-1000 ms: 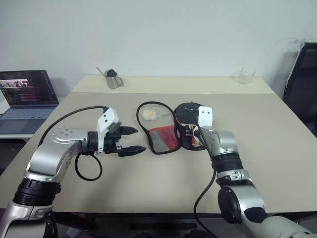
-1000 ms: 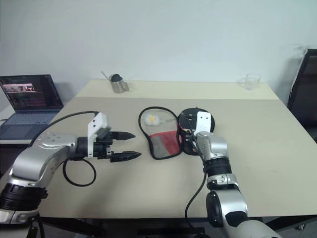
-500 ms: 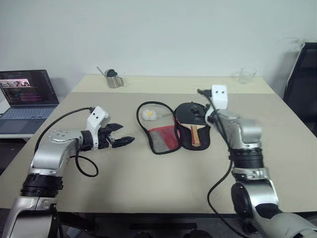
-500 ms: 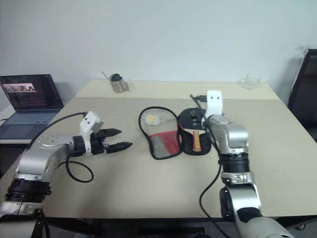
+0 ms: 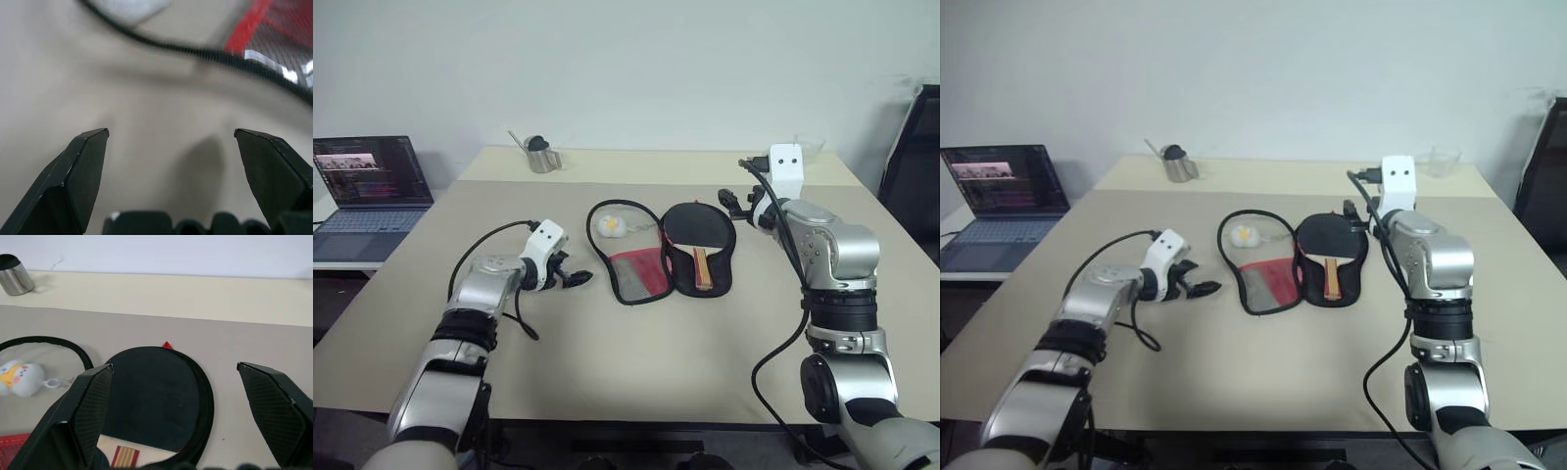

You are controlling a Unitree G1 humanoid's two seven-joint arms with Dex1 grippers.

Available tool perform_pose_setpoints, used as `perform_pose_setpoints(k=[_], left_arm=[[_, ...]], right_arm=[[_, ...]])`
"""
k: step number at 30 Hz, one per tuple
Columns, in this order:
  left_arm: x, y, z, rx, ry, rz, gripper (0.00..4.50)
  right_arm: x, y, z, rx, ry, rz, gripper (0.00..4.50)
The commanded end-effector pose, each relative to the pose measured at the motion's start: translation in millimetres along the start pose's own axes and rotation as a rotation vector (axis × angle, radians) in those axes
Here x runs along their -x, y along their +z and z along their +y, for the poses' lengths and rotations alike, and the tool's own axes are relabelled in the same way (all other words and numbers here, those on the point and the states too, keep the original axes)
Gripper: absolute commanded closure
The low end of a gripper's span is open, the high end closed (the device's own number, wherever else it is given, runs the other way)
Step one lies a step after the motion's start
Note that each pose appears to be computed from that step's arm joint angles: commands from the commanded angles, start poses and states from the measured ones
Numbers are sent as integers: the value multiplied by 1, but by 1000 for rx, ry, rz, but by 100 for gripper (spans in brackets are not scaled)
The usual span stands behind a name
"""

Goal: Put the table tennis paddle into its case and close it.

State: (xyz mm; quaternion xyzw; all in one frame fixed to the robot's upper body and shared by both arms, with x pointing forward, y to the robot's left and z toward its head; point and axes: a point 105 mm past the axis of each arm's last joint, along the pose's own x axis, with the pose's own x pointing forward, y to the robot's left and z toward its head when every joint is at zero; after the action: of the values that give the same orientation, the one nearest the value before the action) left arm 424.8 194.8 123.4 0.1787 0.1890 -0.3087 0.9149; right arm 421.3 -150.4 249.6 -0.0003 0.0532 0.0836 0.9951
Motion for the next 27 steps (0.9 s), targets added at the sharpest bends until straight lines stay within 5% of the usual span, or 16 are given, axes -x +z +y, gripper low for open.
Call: perform_pose_setpoints(k=[1,20,27], left_arm=[[-11,13,-3,-102,-5,13,0],[-43,71,-42,-220,-74,-144,0],[-59,98,-82,-255,-153,-236,0]], right_arm=[[6,21,-13,6,-45,-77,3],[16,24,-43,-3,-159,-103,3],[26,31,-79,-81,-268,-127,3]])
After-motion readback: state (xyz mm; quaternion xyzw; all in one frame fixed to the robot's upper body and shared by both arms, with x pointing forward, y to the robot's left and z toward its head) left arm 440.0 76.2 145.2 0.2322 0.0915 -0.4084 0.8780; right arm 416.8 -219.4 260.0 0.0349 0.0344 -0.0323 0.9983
